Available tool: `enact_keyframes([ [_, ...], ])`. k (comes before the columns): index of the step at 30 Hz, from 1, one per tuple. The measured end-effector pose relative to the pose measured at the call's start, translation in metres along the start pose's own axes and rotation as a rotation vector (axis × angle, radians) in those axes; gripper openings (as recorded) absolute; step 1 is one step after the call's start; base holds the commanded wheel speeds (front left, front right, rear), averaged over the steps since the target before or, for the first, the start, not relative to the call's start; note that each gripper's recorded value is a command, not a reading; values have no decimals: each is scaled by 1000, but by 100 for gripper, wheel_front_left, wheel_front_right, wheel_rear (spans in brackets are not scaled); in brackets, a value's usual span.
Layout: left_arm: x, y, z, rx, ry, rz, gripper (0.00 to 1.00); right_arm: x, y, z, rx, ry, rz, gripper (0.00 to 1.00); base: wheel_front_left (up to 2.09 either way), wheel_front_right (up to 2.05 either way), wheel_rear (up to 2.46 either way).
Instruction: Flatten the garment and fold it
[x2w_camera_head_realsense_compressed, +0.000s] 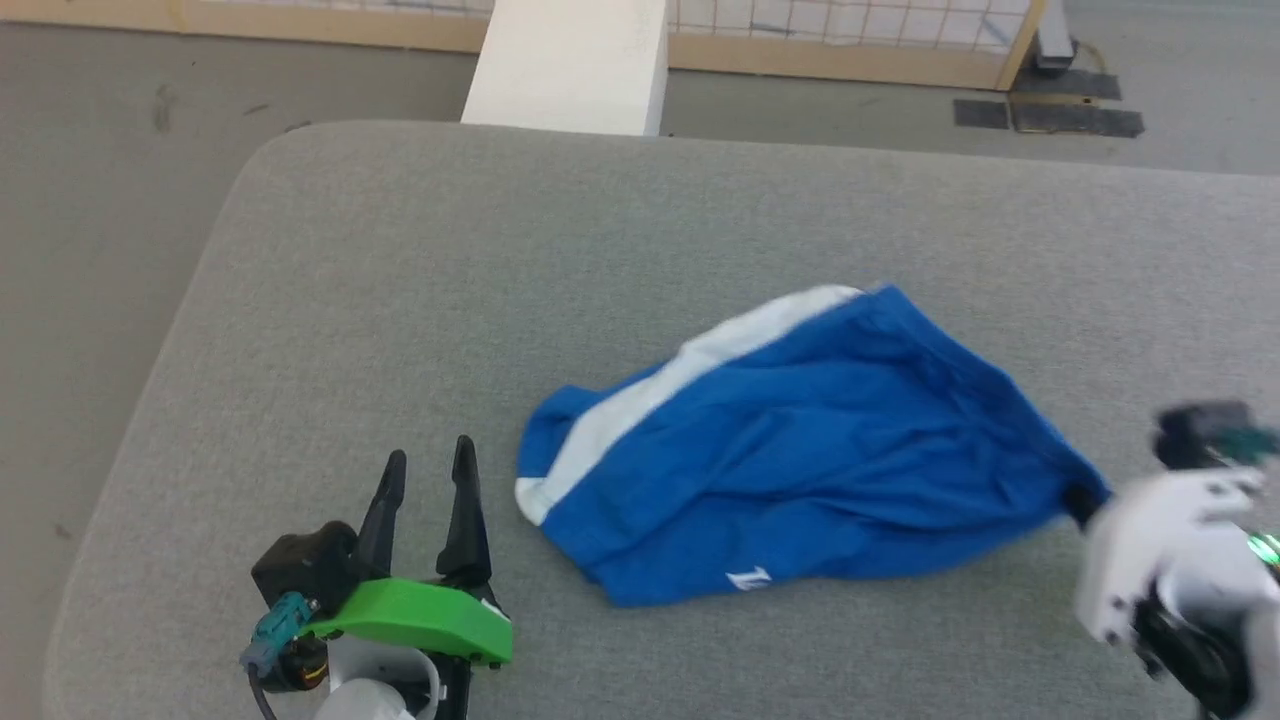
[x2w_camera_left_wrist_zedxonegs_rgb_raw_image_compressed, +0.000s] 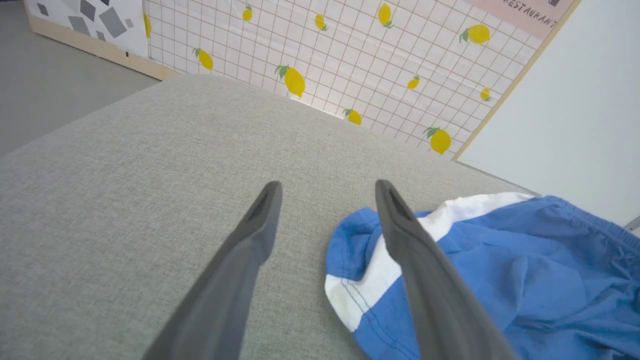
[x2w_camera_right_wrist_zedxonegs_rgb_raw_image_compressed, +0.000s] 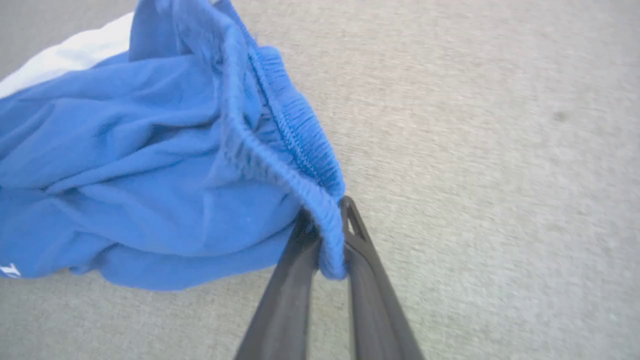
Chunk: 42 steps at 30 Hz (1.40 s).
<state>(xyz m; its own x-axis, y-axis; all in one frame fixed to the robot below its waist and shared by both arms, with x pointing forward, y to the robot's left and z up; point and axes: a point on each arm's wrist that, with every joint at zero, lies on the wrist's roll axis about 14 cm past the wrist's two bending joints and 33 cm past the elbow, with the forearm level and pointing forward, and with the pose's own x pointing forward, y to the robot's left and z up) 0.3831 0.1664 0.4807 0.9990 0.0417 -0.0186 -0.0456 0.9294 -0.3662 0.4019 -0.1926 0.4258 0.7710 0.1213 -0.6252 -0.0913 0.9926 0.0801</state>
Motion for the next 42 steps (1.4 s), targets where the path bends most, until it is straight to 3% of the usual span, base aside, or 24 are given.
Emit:
enact_keyframes([
  [5,2,-11,-3,-7,9,-37,100,-48,-35,-55,130,121,-119,0,0,0,0],
  [9,2,-17,-8,-9,24,-57,100,-75,-31,-111,221,285,-124,0,0,0,0],
  [12,3,-20,-13,-9,39,-65,100,-79,-30,-113,258,269,-118,0,0,0,0],
  [13,3,-21,-15,-9,44,-68,100,-78,-31,-105,268,221,-119,100,0,0,0],
  [19,3,-28,-24,-17,83,-84,100,-80,-54,-36,303,-113,-159,100,0,0,0],
  [24,4,-51,-50,-36,275,-146,100,-95,-83,10,264,-313,-256,100,0,0,0],
  [27,8,-73,-67,-37,439,-197,100,-96,-86,13,257,-324,-269,100,0,0,0],
  [32,21,-93,-85,53,641,-225,100,-88,-82,13,259,-314,-256,100,0,0,0],
  [40,25,-84,-121,153,844,-177,100,-86,-90,5,280,-308,-281,100,0,0,0],
  [42,30,-87,-121,150,828,-181,0,-86,-94,2,284,-302,-293,100,0,0,0],
])
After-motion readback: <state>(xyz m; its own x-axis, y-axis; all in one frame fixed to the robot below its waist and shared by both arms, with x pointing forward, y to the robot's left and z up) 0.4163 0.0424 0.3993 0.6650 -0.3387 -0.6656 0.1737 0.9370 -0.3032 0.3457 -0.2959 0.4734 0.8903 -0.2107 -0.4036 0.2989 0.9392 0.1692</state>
